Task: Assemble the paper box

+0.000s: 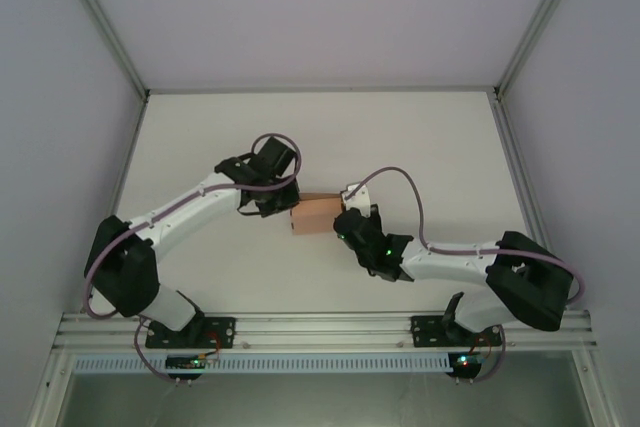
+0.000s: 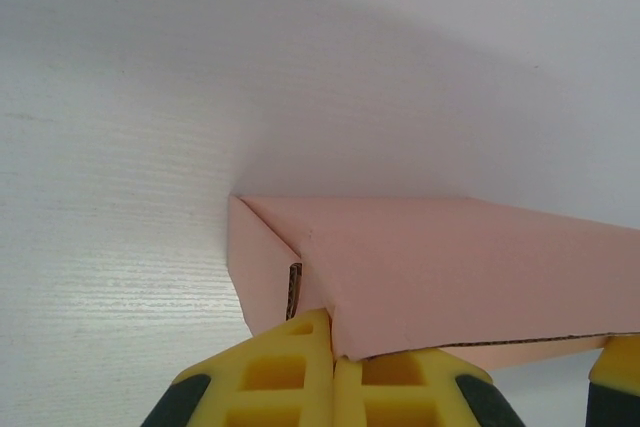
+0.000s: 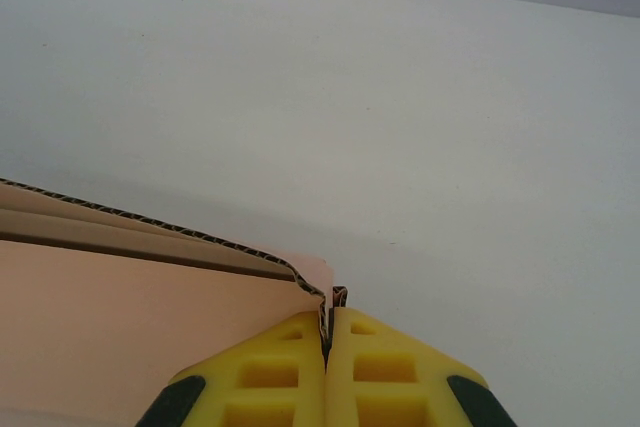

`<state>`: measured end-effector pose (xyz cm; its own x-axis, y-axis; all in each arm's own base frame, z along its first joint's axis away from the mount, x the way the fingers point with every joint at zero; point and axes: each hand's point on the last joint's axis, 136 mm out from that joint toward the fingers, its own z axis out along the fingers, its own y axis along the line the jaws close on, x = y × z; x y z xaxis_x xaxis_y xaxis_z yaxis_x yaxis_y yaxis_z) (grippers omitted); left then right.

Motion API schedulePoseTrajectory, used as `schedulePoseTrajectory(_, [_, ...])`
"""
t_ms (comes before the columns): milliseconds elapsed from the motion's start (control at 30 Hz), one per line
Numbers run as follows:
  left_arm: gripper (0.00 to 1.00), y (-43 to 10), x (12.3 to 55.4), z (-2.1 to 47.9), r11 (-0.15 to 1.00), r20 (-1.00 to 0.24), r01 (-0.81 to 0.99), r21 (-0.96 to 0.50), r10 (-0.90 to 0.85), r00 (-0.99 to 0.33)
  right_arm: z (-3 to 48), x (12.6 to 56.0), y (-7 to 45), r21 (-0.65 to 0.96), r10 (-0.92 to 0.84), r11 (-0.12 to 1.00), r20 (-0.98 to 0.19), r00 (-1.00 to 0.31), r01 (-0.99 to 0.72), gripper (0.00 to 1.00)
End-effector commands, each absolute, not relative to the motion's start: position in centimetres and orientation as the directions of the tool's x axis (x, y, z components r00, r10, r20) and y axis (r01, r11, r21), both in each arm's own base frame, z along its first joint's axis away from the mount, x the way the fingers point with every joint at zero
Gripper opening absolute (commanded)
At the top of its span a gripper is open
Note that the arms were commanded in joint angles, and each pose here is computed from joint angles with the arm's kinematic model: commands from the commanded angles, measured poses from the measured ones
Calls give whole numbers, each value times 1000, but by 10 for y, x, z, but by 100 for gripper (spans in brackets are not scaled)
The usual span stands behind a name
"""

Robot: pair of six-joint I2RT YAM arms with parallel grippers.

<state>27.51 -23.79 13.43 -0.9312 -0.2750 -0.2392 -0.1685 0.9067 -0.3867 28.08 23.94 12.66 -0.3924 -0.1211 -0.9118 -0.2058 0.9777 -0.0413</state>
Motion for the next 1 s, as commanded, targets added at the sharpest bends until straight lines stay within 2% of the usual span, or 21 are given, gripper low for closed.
schedulePoseTrajectory(0, [0, -209, 264, 120, 934, -262, -221, -279, -296, -919, 87, 268, 215, -166, -243, 966, -848, -472, -199, 0])
schedulePoseTrajectory(400, [0, -164, 242, 92, 970, -310, -225, -89, -241, -919, 85, 267, 214, -178, -258, 962, -846, -467, -208, 0])
schedulePoseTrajectory(467, [0, -169, 244, 94, 968, -306, -224, -111, -248, -919, 86, 267, 214, -177, -256, 962, -847, -467, -206, 0])
schedulePoseTrajectory(667, [0, -210, 261, 127, 916, -325, -175, -360, -299, -898, 87, 267, 215, -170, -249, 964, -848, -469, -204, 0])
schedulePoseTrajectory(800, [0, -192, 259, 128, 942, -375, -167, -291, -273, -886, 86, 266, 216, -171, -257, 961, -844, -470, -217, 0])
schedulePoseTrajectory(967, [0, -181, 245, 102, 964, -344, -140, -227, -214, -914, 85, 267, 216, -186, -274, 956, -838, -472, -225, 0])
